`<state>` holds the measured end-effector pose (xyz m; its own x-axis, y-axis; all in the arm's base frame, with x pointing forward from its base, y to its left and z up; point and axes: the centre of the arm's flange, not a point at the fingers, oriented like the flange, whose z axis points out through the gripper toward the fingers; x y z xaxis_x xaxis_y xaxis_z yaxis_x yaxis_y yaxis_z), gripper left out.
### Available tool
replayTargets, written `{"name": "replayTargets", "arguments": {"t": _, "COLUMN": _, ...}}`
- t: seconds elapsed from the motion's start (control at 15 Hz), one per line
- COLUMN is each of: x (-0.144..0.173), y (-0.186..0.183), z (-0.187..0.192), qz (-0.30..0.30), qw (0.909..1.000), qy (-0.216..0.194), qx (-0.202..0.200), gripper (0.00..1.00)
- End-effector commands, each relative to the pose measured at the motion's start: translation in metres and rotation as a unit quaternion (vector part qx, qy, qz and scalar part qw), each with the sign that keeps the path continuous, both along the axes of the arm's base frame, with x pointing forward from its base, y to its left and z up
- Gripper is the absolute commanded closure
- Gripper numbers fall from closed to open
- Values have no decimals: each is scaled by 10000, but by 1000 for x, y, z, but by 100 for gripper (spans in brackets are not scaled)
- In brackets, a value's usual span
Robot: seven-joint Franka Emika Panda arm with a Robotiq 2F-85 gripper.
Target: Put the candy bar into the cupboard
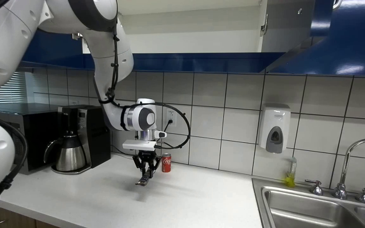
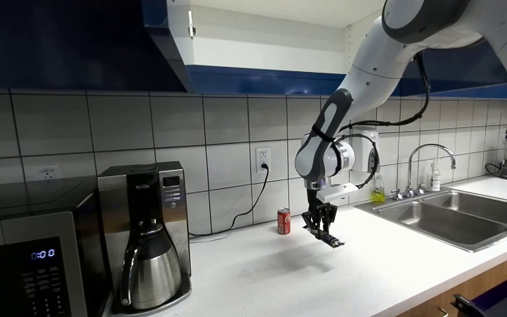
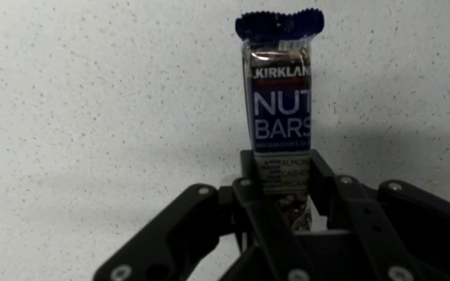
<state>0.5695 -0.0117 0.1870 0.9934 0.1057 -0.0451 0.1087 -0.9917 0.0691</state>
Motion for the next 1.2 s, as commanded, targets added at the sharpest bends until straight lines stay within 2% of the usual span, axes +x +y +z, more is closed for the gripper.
{"name": "replayTargets", "arguments": {"t": 0.0, "x": -45, "y": -4, "z": 25, "qz": -121, "qw": 9999, "qy": 53, "qx": -29, "gripper": 90}}
{"name": "replayTargets", "arguments": {"t": 0.67, "x": -141, "y": -12, "z": 51, "qz": -64, "qw": 9990, "qy": 428, "qx": -66, "gripper": 90}}
{"name": "replayTargets", "arguments": {"t": 1.13, "x": -169, "y": -9, "z": 95, "qz": -89, "qw": 9987, "qy": 486, "qx": -95, "gripper": 90}}
